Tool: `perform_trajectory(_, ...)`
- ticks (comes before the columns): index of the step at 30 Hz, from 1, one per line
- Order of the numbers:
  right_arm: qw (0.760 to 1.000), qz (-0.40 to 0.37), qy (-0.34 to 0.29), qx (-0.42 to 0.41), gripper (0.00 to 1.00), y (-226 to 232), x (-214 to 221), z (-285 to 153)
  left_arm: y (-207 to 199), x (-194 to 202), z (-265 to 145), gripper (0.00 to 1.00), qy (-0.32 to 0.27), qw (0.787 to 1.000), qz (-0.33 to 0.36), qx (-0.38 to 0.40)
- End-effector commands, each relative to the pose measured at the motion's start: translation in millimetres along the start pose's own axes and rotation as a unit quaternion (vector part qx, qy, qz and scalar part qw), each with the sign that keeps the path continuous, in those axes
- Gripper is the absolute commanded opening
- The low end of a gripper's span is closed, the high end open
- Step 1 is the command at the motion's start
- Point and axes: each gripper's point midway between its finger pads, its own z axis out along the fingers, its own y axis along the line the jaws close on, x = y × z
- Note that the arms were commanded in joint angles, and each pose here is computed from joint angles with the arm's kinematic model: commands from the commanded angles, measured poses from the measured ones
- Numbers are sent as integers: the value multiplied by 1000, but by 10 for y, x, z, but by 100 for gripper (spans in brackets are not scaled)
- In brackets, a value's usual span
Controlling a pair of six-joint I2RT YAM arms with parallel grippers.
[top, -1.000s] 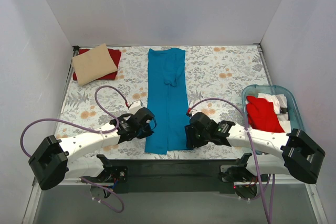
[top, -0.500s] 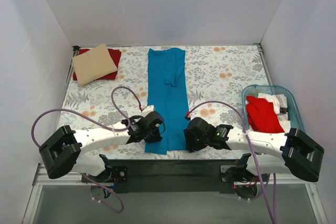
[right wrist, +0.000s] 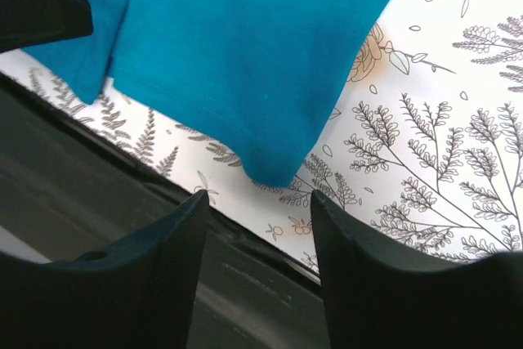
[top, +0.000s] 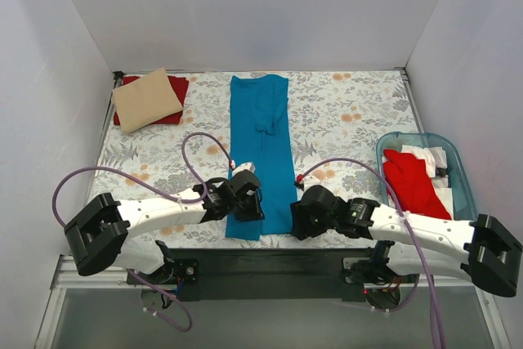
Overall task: Fold and stack the t-shirts
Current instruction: Fold the tshirt
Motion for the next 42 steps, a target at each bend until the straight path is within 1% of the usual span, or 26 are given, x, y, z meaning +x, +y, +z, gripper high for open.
perform_trajectory(1, 1000, 3, -21, -9, 56, -4, -33, -133, -243, -233, -263, 7, -38, 999, 3, 29)
perform_trajectory(3, 999, -6, -33, -16, 51, 43, -118, -180, -84, -270, -314, 3, -50, 999, -16, -10)
perform_trajectory(4, 999, -15, -40, -16, 43, 85, -206, -201, -45, -301, -373, 3, -60, 998, -27, -15)
perform_trajectory(8, 999, -21, -39, -2, 30, 121, -353, -149, 328, -308, -522, 4, -76, 992, -75, -62)
perform_trajectory(11, 999, -16, -32, 12, 23, 45, -356, -26, 486, -282, -616, 5, -82, 990, -95, -66)
perform_trajectory(12, 1000, -15, -25, 6, 22, 49, -320, 6, 573, -223, -597, 5, -76, 990, -96, -73)
perform_trajectory(13, 999, -12, -31, -3, 22, 75, -349, 46, 608, -173, -587, 5, -68, 990, -99, -72)
perform_trajectory(14, 1000, -14, -23, -4, 21, 51, -278, 91, 629, -154, -580, 5, -66, 990, -100, -71)
perform_trajectory(16, 1000, -15, 0, -12, 20, 64, -170, 180, 740, -60, -532, 4, -55, 989, -106, -83)
perform_trajectory(18, 999, -17, 31, -20, 16, 49, -3, 242, 859, 15, -503, 4, -47, 987, -110, -104)
perform_trajectory(20, 998, -18, 51, -16, 14, 7, 110, 290, 932, 38, -499, 4, -49, 986, -114, -115)
perform_trajectory(25, 998, -21, 65, -11, 15, -59, 214, 264, 994, 45, -534, 6, -56, 983, -124, -124)
perform_trajectory(27, 998, -21, 67, -7, 16, -77, 223, 227, 1011, 44, -547, 12, -57, 982, -125, -129)
perform_trajectory(28, 998, -20, 56, -13, 21, -36, 160, 183, 1017, 38, -555, 15, -57, 982, -126, -132)
perform_trajectory(29, 999, -19, 48, -13, 25, -30, 123, 155, 1035, 44, -560, 22, -57, 981, -124, -136)
perform_trajectory(30, 999, -19, 37, -5, 29, -59, 81, 100, 1032, 41, -562, 25, -57, 981, -123, -136)
perform_trajectory(31, 999, -18, 27, -3, 39, -53, 21, 57, 1043, 54, -557, 27, -54, 982, -121, -137)
perform_trajectory(33, 1000, -5, 14, 0, 46, -101, -32, -39, 1036, 91, -543, 30, -46, 983, -117, -131)
perform_trajectory(34, 1000, 1, 12, -2, 53, -119, -28, -59, 1016, 87, -533, 31, -47, 984, -117, -125)
perform_trajectory(37, 1000, 19, 5, -15, 56, -147, -48, -107, 994, 104, -512, 32, -44, 986, -118, -112)
perform_trajectory(42, 998, 53, 28, -29, 56, -234, 14, -48, 1070, 168, -433, 31, -35, 984, -126, -118)
